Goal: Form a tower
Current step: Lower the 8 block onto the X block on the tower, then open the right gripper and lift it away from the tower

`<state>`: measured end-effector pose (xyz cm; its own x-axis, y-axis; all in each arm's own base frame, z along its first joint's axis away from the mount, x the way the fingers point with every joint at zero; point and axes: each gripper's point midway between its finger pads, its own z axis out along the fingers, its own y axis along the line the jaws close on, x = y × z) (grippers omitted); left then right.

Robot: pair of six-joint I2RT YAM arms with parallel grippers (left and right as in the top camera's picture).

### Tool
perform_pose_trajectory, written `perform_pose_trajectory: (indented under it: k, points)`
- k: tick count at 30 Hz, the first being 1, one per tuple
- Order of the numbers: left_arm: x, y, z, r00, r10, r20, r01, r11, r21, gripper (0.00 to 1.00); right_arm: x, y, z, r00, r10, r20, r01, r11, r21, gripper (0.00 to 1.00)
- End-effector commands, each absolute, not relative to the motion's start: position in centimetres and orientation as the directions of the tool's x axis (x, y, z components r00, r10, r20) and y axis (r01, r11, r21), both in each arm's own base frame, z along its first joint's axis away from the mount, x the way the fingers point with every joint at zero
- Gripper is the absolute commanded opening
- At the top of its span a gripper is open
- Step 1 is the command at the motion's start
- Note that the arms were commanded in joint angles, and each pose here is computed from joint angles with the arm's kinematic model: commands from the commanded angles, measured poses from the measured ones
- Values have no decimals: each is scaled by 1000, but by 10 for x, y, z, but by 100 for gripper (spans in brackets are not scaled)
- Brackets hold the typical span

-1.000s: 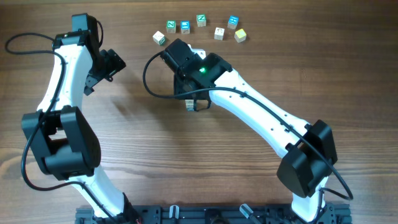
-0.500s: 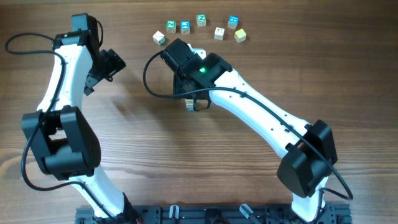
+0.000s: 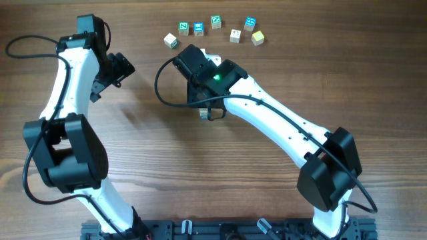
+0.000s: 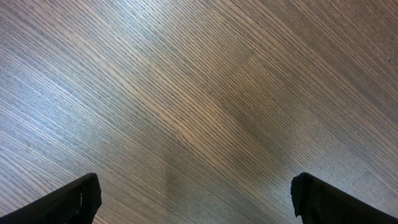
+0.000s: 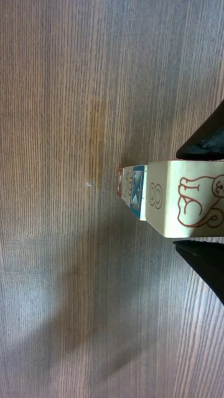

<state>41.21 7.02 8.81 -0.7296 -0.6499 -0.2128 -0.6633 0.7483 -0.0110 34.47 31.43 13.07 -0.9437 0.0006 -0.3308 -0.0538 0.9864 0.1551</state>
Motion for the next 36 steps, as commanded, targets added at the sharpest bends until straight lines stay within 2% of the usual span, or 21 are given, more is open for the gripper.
perform_pose_trajectory:
  k: [1, 4, 11, 17, 21, 24, 26, 34, 36]
  points:
    - [416, 73, 105, -718, -648, -256, -665, 747, -26, 100, 346, 315, 125, -941, -2, -339, -52, 989, 137, 39]
    - [416, 73, 105, -718, -648, -255, -665, 747, -26, 100, 347, 316, 125, -939, 0, -343, -52, 989, 141, 34]
    - [416, 73, 105, -718, -648, -256, -665, 747, -26, 100, 348, 317, 126, -939, 0, -345, -53, 988, 143, 35]
    - [416, 73, 105, -718, -648, -256, -665, 747, -26, 100, 347, 317, 126, -939, -1, -343, -54, 988, 145, 52]
    - [416, 73, 105, -718, -648, -256, -665, 747, -26, 100, 350, 317, 126, -936, 1, -352, -54, 988, 147, 79]
    - [416, 73, 105, -718, -648, -256, -665, 747, -25, 100, 360, 316, 129, -928, 25, -373, -42, 985, 169, 88]
    - [416, 73, 105, -718, -648, -256, -665, 747, -25, 100, 375, 303, 130, -923, 66, -379, -2, 984, 176, 100]
    - [416, 73, 105, -718, -648, -256, -665, 747, -26, 100, 420, 235, 130, -901, 209, -379, 155, 973, 169, 100]
    - [416, 73, 105, -718, -648, -256, -665, 747, -26, 100, 429, 215, 130, -905, 173, -389, 129, 982, 137, 100]
